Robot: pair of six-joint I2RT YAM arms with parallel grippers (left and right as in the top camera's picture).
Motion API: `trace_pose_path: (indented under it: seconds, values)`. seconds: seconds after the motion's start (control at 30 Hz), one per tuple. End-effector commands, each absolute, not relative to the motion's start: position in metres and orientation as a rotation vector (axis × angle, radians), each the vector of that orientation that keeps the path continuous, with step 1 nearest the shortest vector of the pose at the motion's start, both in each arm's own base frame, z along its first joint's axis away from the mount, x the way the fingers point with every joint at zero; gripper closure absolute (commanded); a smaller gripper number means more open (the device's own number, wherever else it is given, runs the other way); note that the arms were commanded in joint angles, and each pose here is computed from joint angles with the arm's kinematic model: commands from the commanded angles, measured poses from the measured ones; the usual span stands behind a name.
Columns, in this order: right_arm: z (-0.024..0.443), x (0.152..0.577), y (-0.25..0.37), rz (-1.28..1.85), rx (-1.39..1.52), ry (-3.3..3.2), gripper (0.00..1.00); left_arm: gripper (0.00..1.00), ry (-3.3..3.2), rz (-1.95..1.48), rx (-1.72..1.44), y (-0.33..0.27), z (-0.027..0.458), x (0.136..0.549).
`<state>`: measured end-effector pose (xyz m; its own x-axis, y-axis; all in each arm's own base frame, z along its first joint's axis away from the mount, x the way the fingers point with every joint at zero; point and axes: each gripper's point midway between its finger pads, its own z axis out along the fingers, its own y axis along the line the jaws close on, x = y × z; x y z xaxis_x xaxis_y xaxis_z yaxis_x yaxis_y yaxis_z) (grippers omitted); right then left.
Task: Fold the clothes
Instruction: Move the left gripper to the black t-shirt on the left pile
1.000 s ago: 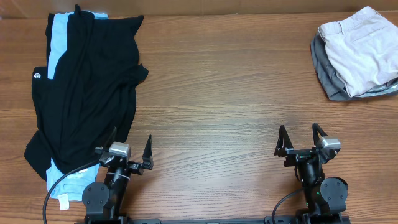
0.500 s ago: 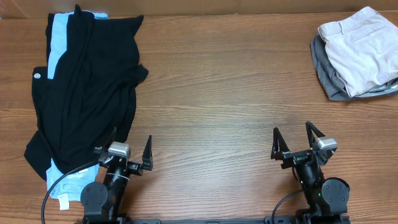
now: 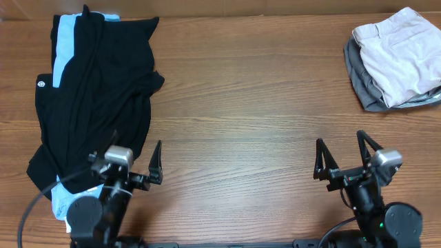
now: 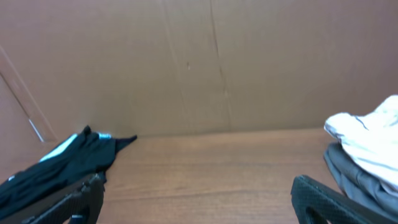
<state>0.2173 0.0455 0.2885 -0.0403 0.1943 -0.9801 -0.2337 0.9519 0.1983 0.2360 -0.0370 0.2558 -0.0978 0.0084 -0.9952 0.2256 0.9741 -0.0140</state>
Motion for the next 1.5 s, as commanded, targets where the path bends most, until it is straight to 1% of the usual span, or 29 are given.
trace_pose_path:
  seconds: [0.0,0.2,0.27,0.4,0.5,0.63,0.87,0.93,1.03,1.07,1.27,1.33,1.47]
  values:
    - [0.312,0.224,0.047,0.346,-0.03,1.612,0.0,0.0,1.734,-0.171,0.221,-0.039,0.281,0.248]
    - [0.316,0.249,0.055,0.371,-0.037,1.789,0.0,0.0,1.943,-0.187,0.23,-0.039,0.294,0.27]
    - [0.308,0.262,0.057,0.376,-0.03,1.886,0.0,0.0,2.031,-0.202,0.225,-0.039,0.295,0.275]
    - [0.277,0.289,0.066,0.407,-0.023,2.118,0.0,0.0,2.242,-0.23,0.226,-0.038,0.28,0.292]
    - [0.253,0.306,0.079,0.479,-0.044,2.236,0.0,0.0,2.349,-0.249,0.218,-0.038,0.256,0.309]
    - [0.213,0.327,0.094,0.574,-0.059,2.361,0.0,0.0,2.496,-0.277,0.204,-0.037,0.212,0.326]
    - [0.15,0.33,0.126,0.847,-0.082,2.563,0.0,0.0,2.709,-0.322,0.167,-0.037,0.135,0.351]
    - [0.137,0.331,0.128,0.87,-0.077,2.6,0.0,0.13,2.753,-0.32,0.164,-0.036,0.117,0.355]
    - [0.124,0.332,0.128,0.874,-0.061,2.639,0.0,0.24,2.826,-0.29,0.145,-0.031,0.091,0.356]
    - [0.123,0.332,0.128,0.874,-0.059,2.644,0.0,0.26,2.853,-0.256,0.125,-0.026,0.084,0.355]
    - [0.123,0.333,0.127,0.869,-0.059,2.639,0.01,0.26,3.035,0.052,-0.083,0.013,0.037,0.34]
    - [0.123,0.333,0.127,0.869,-0.059,2.639,0.01,0.28,3.104,0.063,-0.086,0.014,0.018,0.333]
    - [0.123,0.333,0.127,0.869,-0.059,2.639,0.01,0.34,3.167,0.066,-0.084,0.014,-0.004,0.327]
